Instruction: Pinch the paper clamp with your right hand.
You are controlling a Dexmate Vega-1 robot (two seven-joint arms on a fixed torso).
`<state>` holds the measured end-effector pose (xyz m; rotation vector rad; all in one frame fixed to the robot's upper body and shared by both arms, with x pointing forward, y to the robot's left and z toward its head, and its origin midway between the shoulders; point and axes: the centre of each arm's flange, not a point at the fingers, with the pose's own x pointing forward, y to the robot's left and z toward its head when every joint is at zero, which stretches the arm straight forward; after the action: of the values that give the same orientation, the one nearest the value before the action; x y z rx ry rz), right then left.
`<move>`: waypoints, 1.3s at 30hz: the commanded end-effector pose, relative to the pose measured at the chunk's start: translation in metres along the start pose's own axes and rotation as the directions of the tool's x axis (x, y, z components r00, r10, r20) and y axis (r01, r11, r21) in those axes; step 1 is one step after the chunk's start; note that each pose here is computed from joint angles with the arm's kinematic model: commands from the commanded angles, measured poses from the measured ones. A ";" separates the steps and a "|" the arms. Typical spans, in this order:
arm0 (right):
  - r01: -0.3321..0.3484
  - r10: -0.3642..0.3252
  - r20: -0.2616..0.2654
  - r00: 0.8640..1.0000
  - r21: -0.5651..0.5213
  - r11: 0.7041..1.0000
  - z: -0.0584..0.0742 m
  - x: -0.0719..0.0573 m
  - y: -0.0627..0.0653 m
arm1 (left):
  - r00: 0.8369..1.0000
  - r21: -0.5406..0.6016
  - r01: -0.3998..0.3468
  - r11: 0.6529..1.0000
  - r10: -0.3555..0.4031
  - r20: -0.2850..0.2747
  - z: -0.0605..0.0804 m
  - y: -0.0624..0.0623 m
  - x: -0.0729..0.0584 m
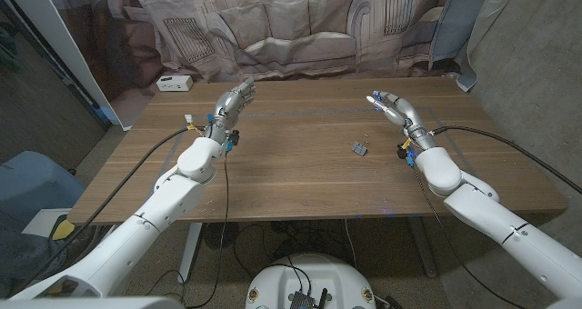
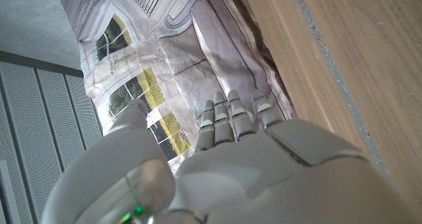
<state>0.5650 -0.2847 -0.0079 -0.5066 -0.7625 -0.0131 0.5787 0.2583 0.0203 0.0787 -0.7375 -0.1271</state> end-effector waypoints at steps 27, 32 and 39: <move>-0.057 0.045 0.036 0.998 0.538 0.841 -0.045 0.009 -0.018 | 1.000 -0.067 0.013 0.998 -0.012 0.014 -0.009 0.012 -0.001; -0.055 0.045 0.031 0.999 0.541 0.839 -0.044 0.009 -0.017 | 1.000 -0.067 0.011 0.998 -0.010 0.014 -0.009 0.014 -0.002; -0.053 0.047 0.025 0.999 0.540 0.840 -0.043 0.008 -0.013 | 1.000 -0.072 0.011 0.997 -0.010 0.019 -0.009 0.015 -0.002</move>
<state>0.5961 -0.3168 -0.0204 -0.0045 -0.7375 0.2442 0.5850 0.2707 0.0155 0.0191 -0.7469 -0.1631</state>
